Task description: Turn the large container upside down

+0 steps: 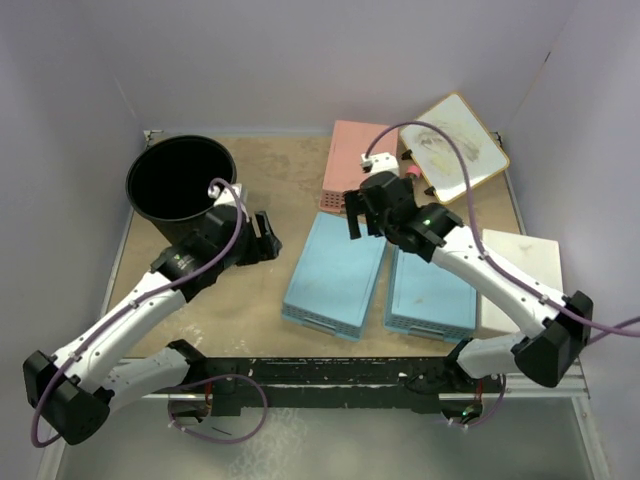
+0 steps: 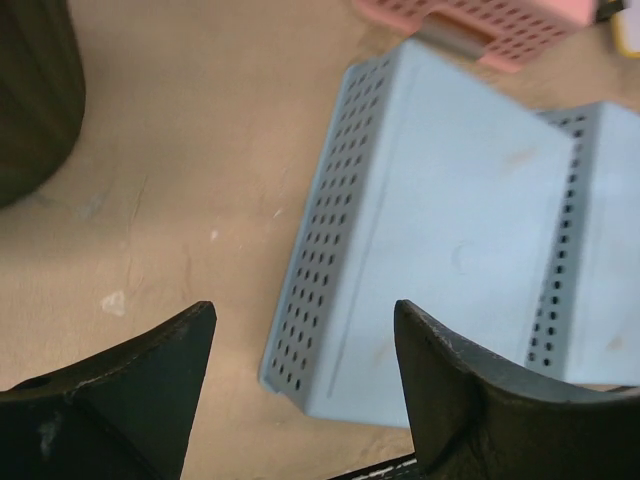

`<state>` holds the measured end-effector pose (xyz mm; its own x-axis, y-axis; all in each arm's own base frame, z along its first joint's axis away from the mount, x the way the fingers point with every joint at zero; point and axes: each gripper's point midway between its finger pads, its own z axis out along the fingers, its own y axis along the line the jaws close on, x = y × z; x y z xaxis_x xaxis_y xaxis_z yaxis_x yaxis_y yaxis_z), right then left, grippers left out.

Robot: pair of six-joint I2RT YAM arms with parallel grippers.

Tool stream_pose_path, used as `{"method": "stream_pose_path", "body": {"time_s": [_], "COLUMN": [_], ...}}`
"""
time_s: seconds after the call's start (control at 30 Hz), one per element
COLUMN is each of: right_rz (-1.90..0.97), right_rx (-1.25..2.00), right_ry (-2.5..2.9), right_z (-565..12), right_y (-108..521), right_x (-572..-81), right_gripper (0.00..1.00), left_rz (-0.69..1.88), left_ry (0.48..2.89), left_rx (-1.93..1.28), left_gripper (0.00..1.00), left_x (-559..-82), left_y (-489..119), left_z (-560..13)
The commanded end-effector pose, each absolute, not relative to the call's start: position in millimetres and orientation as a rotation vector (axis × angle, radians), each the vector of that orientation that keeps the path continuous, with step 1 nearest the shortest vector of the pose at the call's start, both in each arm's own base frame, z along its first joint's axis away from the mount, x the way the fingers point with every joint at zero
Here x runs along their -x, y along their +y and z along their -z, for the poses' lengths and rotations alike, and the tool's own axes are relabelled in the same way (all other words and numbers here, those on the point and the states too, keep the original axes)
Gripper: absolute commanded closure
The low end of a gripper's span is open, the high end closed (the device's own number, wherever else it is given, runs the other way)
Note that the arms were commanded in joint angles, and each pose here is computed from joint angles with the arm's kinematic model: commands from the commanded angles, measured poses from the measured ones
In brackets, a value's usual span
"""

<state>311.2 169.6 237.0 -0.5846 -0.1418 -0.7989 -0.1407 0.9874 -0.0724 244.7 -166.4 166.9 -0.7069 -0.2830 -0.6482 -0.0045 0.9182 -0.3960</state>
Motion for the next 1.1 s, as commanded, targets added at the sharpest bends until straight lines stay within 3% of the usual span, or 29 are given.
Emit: {"method": "stream_pose_path", "body": {"time_s": [0.0,0.13,0.17,0.27,0.53,0.83,1.07], "right_rz": [0.053,-0.057,-0.077,-0.085,-0.079,-0.081,-0.092], "right_rx": [0.216,0.231,0.223,0.209,0.204,0.203,0.202], "right_ry": [2.215,2.211,2.204,2.205,2.221,2.223,2.225], "right_z": [-230.1,-222.5,-222.4,-217.7,-209.9,-206.8,-205.5], "right_y": [183.2,199.6,201.4,201.7,200.2,199.4,197.5], "right_x": [-313.3,-312.0,-311.8,-311.8,-309.6,-308.2,-303.6], "right_gripper": [0.0,0.0,0.0,0.0,0.0,0.0,0.0], "left_rz": [0.552,0.581,0.553,0.349,-0.209,-0.282,-0.286], "left_ry": [2.152,1.931,1.895,1.923,1.93,2.038,2.141], "left_rx": [0.017,-0.006,-0.015,0.017,0.138,0.038,0.071], "left_gripper": [0.3,0.3,0.25,0.23,0.22,0.2,0.3], "left_x": [-256.6,-267.5,-269.0,-284.0,-323.7,-362.3,-377.2], "left_y": [-178.6,-175.1,-169.7,-146.5,-88.4,-110.4,-89.5], "left_z": [-253.4,-349.3,-367.2,-385.0,-385.0,-352.5,-319.2]}}
